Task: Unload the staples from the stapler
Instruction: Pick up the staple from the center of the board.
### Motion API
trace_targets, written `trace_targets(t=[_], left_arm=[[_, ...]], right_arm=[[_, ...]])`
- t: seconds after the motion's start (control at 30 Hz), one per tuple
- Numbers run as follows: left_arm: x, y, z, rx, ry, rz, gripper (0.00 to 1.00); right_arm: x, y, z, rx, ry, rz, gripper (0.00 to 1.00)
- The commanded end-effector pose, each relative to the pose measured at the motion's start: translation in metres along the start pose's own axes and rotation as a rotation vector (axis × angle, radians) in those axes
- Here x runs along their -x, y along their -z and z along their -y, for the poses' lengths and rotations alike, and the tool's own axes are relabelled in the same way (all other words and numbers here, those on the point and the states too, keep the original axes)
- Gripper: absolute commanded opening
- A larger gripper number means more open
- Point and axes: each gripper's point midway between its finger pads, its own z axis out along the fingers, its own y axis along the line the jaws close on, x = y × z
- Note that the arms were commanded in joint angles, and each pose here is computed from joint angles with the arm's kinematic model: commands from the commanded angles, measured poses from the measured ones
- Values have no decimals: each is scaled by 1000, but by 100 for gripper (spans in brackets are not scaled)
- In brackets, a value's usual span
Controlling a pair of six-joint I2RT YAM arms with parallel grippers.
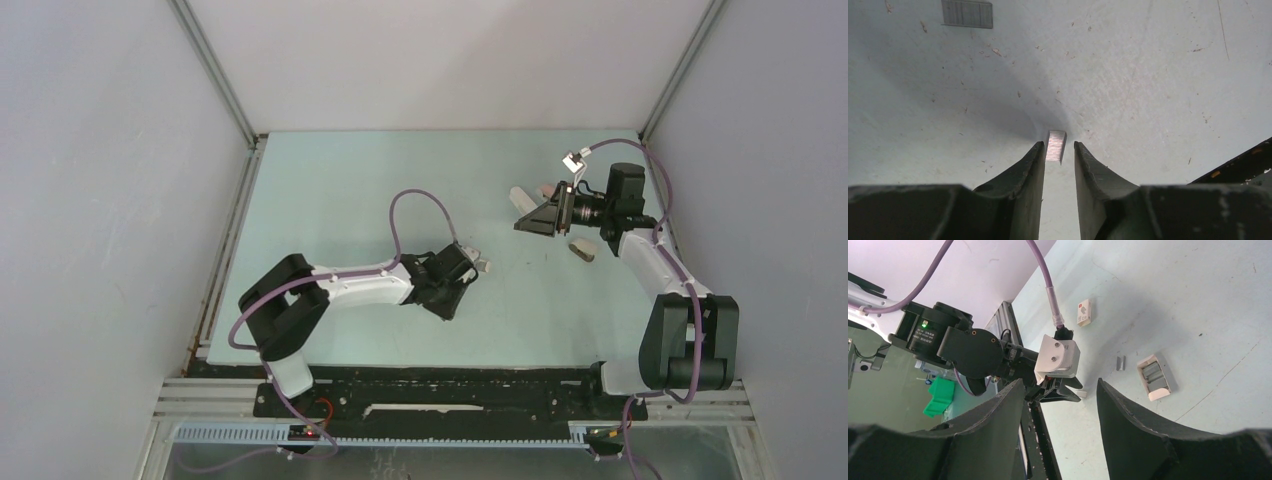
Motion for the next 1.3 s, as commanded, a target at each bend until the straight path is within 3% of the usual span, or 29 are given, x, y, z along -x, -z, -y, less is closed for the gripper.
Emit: trace_targets(t=[0.0, 0.23, 0.5, 0.67, 1.27], left_arm=[[-9, -6, 0, 8, 6, -19, 33], [-13, -9, -2, 66, -28, -46, 29], [-13, -7, -4, 95, -41, -49, 16], [-10, -4, 0, 87, -40, -35, 13], [88, 24, 6, -48, 84, 184, 13]], right_arm=[[15, 4, -10, 13, 75, 16, 64], [15, 4, -9, 14, 72, 16, 64], [15, 5, -9, 14, 71, 16, 64], [15, 5, -10, 19, 70, 16, 64], [17, 7, -11, 20, 75, 21, 64]])
